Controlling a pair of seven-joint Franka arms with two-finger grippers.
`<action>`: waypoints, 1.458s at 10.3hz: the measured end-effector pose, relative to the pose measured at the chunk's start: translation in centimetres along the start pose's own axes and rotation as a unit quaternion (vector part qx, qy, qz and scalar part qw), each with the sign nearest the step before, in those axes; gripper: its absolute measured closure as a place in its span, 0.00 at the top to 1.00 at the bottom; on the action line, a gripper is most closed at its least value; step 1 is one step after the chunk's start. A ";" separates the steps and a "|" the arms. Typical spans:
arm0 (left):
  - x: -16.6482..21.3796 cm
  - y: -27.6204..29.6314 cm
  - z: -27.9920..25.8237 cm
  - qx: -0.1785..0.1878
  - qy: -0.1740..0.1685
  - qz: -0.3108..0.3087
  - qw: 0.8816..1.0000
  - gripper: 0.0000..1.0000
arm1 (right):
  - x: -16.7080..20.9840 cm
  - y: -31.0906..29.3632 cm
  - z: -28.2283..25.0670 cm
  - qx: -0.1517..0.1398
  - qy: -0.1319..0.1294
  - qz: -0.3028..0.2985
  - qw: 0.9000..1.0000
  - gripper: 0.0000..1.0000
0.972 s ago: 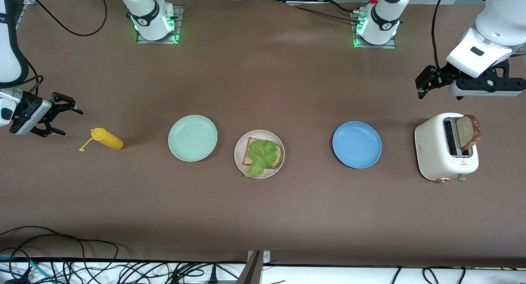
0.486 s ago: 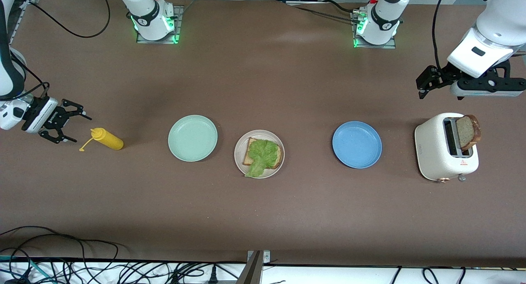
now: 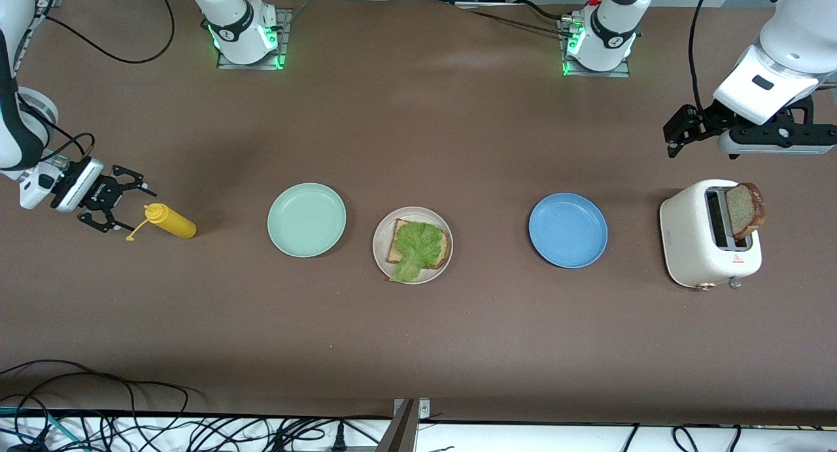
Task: Make sandwich on beige plate with both arms
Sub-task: 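Grasp the yellow mustard bottle with the right gripper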
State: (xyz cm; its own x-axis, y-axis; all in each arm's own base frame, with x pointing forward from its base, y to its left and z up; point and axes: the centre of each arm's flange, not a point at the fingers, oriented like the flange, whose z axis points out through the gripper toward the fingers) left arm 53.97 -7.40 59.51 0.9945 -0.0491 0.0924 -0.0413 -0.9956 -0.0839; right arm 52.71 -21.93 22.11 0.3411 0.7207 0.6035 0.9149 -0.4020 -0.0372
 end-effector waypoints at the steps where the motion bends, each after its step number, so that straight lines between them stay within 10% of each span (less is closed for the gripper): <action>1: 0.0 0.0 0.0 0.000 0.000 0.000 1.000 1.00 | -0.3 0.0 0.8 -0.004 0.013 -0.008 1.000 1.00; 10: -0.2 -0.5 0.3 -0.018 -0.016 -0.012 1.000 1.00 | 1.3 0.7 5.8 0.005 0.069 -0.023 0.997 0.99; 15: 0.5 -2.0 -1.1 -0.050 -0.045 -0.032 0.997 1.00 | 3.1 1.9 6.1 0.001 0.077 -0.031 0.997 0.36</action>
State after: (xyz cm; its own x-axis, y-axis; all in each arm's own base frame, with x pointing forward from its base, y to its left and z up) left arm 54.44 -5.55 60.77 0.9998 0.0175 0.0043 0.0174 -0.9997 0.0183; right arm 56.84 -17.01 19.01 0.2463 0.6497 0.7192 0.9342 -0.3568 0.0024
